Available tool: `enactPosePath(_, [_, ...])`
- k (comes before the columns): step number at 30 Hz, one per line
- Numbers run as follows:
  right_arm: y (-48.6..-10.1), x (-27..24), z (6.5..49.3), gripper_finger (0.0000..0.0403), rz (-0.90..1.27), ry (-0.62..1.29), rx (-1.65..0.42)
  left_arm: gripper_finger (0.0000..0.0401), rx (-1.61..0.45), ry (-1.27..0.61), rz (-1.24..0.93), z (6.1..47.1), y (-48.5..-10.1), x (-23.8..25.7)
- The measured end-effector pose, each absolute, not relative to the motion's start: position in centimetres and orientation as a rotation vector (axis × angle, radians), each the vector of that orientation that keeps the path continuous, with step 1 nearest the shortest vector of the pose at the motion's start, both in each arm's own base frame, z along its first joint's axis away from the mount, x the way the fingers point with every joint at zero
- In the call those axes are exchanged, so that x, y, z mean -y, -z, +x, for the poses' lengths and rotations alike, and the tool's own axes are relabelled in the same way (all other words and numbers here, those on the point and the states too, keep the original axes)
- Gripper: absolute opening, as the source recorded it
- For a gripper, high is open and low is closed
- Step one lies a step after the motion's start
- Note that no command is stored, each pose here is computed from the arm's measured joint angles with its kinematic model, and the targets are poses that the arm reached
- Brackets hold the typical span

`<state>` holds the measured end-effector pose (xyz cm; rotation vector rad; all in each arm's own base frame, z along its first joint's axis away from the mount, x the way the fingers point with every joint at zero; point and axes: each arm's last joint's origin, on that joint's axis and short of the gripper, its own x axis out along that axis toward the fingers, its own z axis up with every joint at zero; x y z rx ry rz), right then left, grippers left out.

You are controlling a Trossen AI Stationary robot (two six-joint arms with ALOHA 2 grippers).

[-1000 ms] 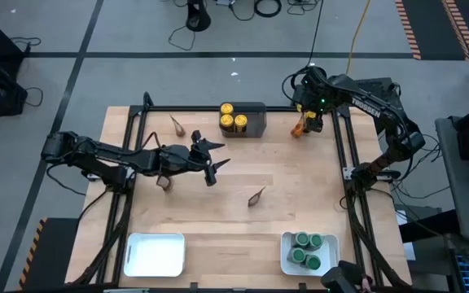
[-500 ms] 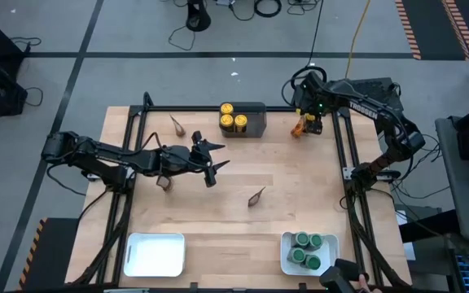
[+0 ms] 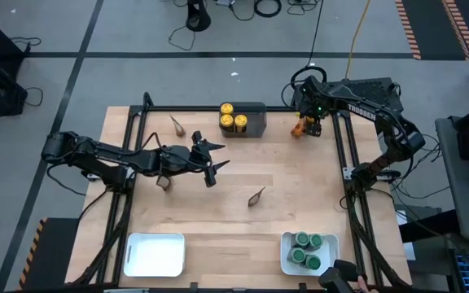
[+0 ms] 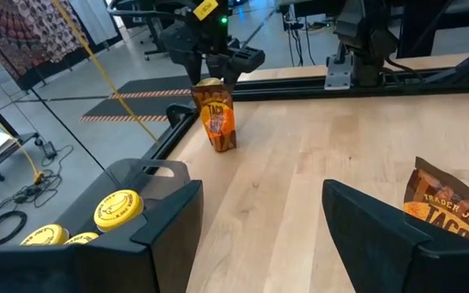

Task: Sort spices by type
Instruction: Put the yellow seasoning bottle into the gray bin

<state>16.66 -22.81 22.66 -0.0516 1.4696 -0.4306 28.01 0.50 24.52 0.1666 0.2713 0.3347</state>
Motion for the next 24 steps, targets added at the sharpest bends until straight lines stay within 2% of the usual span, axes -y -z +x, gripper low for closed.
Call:
enactPosePath(11, [-22.67, 23.05, 16.37, 0.031, -0.034, 0.455, -1.467, 0.0254, -0.271, -0.335, 0.166, 28.01, -24.52, -0.5])
enactPosePath(21, [-22.68, 23.5, 15.78, 0.0215, -0.001, 0.492, -1.462, 0.0254, -0.271, -0.335, 0.166, 28.01, -24.52, -0.5])
enactPosePath(24, [-22.69, 23.51, 15.81, 0.02, -0.003, 0.493, -1.459, 0.0254, -0.271, -0.335, 0.166, 28.01, -24.52, -0.5])
